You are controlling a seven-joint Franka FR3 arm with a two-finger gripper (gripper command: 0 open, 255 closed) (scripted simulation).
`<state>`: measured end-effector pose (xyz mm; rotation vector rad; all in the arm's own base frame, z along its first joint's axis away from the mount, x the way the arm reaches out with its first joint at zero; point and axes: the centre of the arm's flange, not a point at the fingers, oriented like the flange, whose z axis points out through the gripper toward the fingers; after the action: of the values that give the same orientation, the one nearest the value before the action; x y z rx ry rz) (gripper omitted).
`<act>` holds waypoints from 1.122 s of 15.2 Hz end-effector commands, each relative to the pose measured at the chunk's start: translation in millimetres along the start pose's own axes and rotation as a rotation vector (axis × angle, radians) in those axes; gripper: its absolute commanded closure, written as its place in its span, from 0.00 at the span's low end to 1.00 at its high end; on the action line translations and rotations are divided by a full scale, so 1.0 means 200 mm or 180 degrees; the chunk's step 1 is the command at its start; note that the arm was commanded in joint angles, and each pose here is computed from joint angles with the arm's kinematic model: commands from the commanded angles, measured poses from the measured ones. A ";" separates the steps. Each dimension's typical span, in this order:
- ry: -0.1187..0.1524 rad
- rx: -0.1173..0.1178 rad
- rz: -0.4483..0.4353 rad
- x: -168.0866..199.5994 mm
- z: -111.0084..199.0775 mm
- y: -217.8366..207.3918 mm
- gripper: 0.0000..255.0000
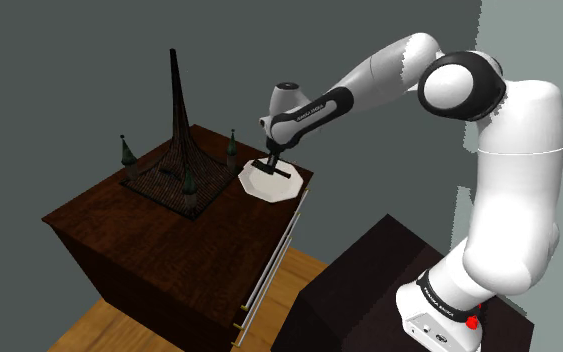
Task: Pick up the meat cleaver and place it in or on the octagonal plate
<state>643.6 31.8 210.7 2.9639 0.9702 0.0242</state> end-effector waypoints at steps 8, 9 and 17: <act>0.0000 0.0000 -0.0005 -0.05 0.10 0.36 1.00; 0.0000 0.0000 -0.0005 -0.05 0.13 0.36 1.00; 0.0000 0.0000 -0.0005 -0.05 0.34 0.36 1.00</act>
<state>679.1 -33.1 148.7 2.9633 0.9722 0.0236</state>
